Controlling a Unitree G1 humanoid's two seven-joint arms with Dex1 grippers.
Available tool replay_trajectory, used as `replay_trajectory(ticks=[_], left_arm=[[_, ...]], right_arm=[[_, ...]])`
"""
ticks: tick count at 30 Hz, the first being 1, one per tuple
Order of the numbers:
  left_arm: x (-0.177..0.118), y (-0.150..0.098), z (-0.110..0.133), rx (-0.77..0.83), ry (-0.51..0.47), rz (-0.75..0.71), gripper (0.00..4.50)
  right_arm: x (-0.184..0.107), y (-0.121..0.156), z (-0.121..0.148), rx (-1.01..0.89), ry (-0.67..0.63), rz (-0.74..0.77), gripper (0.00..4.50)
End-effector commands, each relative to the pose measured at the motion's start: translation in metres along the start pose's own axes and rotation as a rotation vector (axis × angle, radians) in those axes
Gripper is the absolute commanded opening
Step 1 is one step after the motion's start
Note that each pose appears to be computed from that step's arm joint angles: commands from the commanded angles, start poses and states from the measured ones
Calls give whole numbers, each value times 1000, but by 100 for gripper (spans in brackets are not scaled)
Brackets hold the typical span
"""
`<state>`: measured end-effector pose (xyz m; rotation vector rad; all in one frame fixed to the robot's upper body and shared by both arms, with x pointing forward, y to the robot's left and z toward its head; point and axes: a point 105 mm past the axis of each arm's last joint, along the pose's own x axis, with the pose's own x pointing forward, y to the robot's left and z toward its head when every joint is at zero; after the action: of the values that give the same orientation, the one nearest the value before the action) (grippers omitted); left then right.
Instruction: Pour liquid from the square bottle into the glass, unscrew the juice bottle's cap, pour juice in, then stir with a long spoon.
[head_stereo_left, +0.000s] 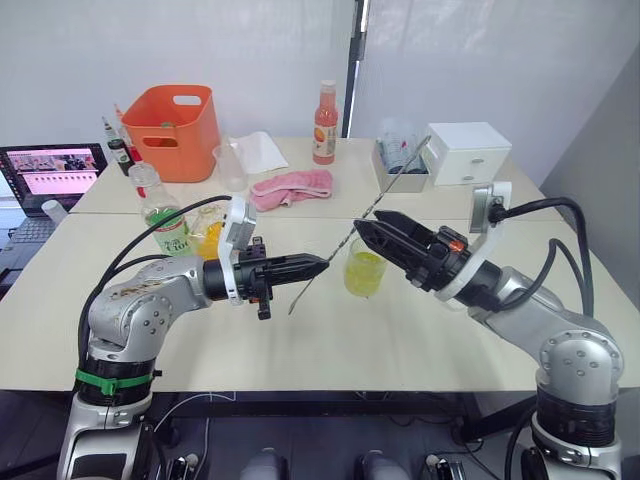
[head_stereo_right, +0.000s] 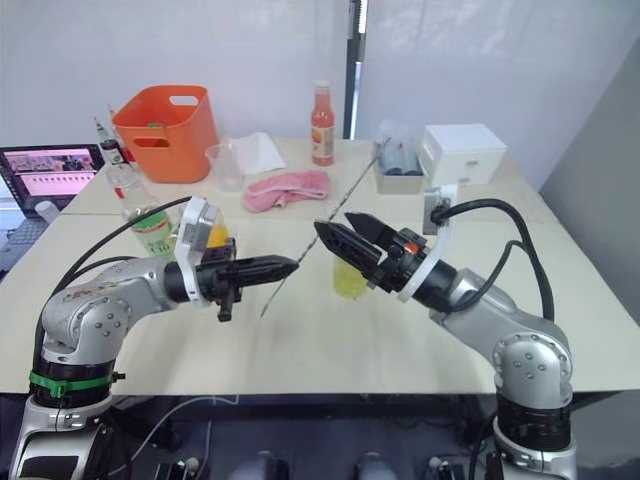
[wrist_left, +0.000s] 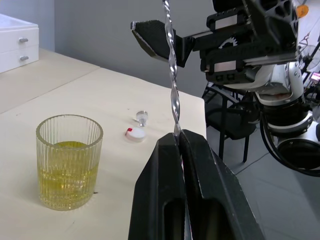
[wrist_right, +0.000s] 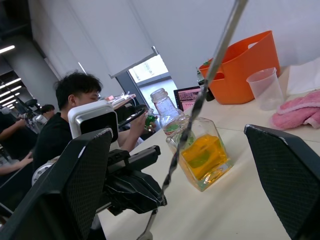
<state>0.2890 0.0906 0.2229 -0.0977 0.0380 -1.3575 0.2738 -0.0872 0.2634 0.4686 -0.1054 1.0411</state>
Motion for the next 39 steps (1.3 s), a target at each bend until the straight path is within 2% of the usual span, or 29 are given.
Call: replay_trajectory(ticks=[1,4,5,17,18,30,35,39], left_arm=[[0,-4,6,42,-5,-15,6],[1,-4,5,44,-1,-17,6],[2,-4,5,44,-1,-18,2],[1,-2,2,55,17,-15,0],[1,-3,2,56,18,-16,0],[1,1,0,77,45,-5,0],[-2,2,5,66,28,-13,0],[-4,3,9,44,4,-23,133]], right_arm=[[0,6,7,-19,-22,25,450],[1,6,7,-19,-21,26,450],[1,6,7,-19,-20,26,424],[1,5,7,-17,-26,24,17],[1,4,7,-16,-27,24,2],[1,2,7,-16,-33,10,2],[1,-4,8,-26,-41,-21,2],[1,-7,11,-32,-51,-35,0]])
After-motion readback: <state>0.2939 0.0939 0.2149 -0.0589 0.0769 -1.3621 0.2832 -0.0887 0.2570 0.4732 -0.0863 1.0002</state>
